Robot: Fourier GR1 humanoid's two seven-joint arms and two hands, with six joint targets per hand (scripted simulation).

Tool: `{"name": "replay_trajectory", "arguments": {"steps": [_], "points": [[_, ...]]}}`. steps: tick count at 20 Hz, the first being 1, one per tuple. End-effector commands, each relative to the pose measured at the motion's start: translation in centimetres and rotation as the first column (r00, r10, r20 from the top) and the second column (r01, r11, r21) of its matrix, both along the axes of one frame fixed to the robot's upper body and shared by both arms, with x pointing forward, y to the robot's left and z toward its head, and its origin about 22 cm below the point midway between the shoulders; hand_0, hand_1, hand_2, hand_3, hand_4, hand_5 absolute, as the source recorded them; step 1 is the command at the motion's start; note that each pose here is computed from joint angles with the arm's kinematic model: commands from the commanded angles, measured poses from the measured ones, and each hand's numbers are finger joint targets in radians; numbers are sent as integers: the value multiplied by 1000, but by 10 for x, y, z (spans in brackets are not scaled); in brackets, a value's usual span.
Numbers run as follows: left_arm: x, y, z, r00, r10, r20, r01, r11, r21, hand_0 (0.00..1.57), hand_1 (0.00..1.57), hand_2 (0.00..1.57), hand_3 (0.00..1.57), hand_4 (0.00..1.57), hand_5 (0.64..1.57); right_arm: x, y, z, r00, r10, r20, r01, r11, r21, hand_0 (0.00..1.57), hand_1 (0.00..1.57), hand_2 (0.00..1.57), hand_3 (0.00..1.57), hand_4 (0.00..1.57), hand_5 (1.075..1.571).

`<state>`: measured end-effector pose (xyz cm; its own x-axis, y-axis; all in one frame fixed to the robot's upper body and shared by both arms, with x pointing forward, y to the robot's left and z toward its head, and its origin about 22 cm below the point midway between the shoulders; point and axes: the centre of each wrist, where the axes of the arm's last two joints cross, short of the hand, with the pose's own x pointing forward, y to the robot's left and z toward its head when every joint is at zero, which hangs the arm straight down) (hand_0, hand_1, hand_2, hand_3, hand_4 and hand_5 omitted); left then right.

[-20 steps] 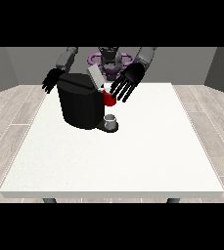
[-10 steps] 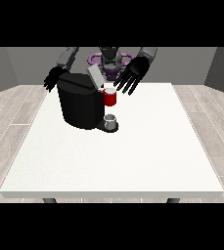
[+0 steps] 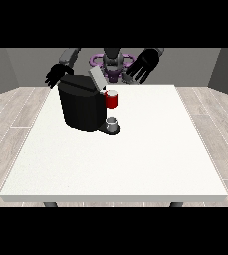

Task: Insert the coffee pod into the coffee machine and close the lid

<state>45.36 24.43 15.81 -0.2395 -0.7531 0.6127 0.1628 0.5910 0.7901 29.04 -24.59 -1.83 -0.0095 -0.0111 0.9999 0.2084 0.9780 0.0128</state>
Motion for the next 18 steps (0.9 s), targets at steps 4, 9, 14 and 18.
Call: {"name": "replay_trajectory", "arguments": {"steps": [4, 9, 14, 18], "points": [[-21, 8, -74, 998, -1, -60, -26, 895, -444, 0, 0, 0, 0, 237, 1571, -20, -11, -18, 995, -80, -64, 83, 996, 37, 0, 0, 0, 0, 370, 1571], [-52, 22, -138, 977, 1, -212, -118, 831, -543, 0, 0, 0, 0, 0, 1571, -40, -35, -17, 994, -27, -110, 20, 998, -67, 0, 0, 0, 0, 433, 1571], [-77, 19, -177, 954, 29, -299, -215, 760, -614, 0, 0, 0, 0, 215, 1571, -22, -41, 17, 996, 83, -45, -85, 995, -45, 0, 0, 0, 0, 370, 1571], [-93, 12, -195, 948, 1, -320, -218, 734, -643, 0, 0, 0, 0, 0, 1571, -16, -32, 36, 989, 147, -2, -146, 986, -85, 0, 0, 0, 0, 0, 1571]]}}
